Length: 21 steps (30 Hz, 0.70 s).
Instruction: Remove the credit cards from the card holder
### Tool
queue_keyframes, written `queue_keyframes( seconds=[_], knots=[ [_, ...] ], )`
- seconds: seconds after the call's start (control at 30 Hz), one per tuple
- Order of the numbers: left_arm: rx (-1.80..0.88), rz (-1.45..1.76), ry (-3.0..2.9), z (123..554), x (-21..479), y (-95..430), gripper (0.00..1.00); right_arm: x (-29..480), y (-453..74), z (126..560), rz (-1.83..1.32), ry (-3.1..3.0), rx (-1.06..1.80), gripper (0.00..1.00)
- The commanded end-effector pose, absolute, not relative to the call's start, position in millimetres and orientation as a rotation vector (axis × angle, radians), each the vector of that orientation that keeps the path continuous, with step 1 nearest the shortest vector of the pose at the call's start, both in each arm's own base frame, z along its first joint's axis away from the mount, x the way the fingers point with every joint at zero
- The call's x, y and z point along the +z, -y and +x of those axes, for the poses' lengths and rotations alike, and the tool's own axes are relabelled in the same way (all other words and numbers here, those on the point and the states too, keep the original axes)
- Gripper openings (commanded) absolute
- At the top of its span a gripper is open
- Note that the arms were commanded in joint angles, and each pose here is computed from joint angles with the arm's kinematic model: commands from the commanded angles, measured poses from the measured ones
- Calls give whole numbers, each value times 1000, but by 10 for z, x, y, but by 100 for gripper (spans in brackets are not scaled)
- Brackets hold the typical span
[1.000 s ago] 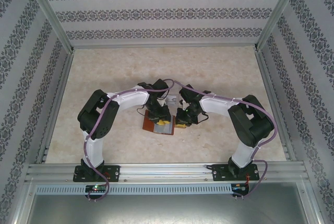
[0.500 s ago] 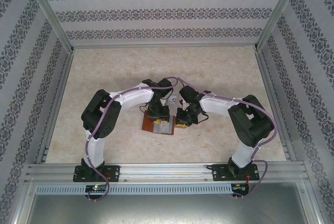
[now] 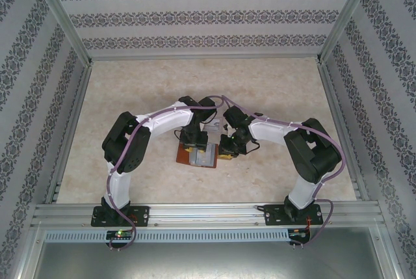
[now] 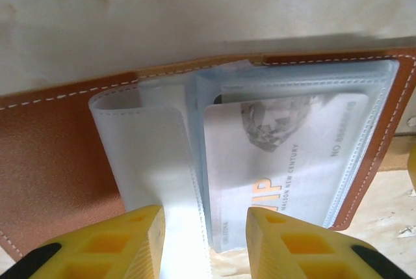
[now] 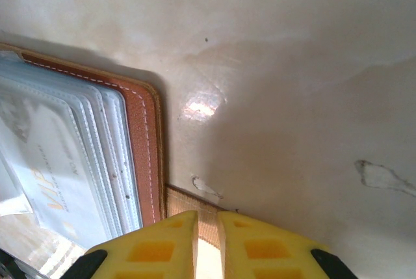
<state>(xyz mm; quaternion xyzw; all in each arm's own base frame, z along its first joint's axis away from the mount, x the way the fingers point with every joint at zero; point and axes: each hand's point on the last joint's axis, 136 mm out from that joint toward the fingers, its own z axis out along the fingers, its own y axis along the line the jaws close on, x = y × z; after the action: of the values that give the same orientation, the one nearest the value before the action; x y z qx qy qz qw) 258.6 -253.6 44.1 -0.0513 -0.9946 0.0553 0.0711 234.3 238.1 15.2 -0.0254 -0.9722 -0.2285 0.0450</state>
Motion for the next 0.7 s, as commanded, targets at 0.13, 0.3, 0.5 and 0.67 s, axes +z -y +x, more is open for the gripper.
queue_keyframes(
  seconds=[0.13,0.3,0.5,0.67],
  knots=[
    [54,-204,2980,2531,474,2421,39,19,-2267,2264,-78,2945,-606,18],
    [8,-198,3000,2547,508,2355,37,26,-2269,2268,-74,2945,-604,18],
    [-44,-202,3018,2557,551,2275,32,35,-2272,2272,-71,2944,-606,18],
    [-80,-198,3039,2569,605,2215,21,45,-2271,2273,-63,2947,-599,18]
  ],
)
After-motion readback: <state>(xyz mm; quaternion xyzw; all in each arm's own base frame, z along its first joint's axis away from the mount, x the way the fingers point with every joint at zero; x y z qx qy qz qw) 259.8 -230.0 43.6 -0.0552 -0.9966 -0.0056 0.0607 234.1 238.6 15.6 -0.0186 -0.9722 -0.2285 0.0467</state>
